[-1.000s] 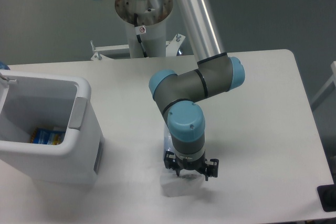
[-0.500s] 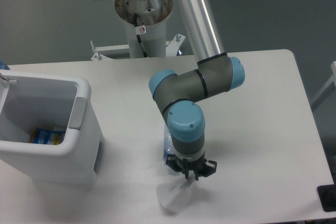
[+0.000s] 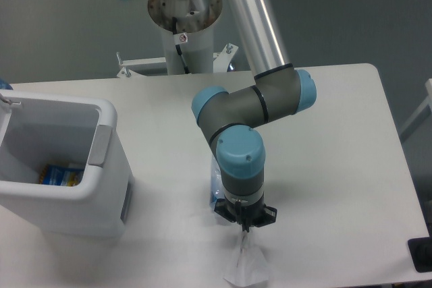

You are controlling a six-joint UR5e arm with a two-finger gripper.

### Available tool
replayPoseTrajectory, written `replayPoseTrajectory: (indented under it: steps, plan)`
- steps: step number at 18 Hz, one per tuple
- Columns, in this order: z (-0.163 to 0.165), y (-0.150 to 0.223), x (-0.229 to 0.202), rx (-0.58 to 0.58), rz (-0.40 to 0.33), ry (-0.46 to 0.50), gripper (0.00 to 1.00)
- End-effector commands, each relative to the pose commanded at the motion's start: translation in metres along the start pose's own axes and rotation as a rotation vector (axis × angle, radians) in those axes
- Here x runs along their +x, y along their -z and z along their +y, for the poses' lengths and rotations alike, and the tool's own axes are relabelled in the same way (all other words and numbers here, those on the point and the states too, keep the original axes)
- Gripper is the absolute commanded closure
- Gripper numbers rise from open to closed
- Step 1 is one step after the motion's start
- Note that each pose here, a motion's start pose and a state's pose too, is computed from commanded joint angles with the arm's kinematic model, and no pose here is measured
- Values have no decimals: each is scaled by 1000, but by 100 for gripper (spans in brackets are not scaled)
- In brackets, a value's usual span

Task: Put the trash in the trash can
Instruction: 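Lift the tissue and carry it over the white trash bin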

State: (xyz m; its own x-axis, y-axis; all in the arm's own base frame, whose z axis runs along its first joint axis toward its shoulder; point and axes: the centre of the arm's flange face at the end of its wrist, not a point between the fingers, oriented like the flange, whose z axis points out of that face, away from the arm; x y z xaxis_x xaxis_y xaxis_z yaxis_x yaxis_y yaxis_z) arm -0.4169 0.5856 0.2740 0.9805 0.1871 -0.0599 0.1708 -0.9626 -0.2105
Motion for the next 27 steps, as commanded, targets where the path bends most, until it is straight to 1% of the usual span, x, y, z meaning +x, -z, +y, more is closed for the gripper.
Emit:
replayPoseTrajectory:
  steps: [3, 7, 9, 12, 16, 18, 20, 21, 24, 26, 27]
  plan:
    - [7, 15, -13, 20, 35, 28, 100]
    - [16, 45, -38, 131, 105, 79, 100]
    - [14, 52, -41, 173, 141, 98, 100]
    - [15, 57, -45, 185, 142, 104, 100]
    - [16, 87, -45, 219, 118, 113, 100]
    - [16, 110, -41, 243, 106, 141, 100]
    - [13, 129, -30, 282, 130, 165, 100]
    - [13, 143, -26, 302, 129, 171, 100]
    - [16, 183, -13, 353, 124, 178, 100]
    - [17, 205, 0, 384, 140, 171, 100]
    - [19, 220, 8, 401, 134, 162, 100]
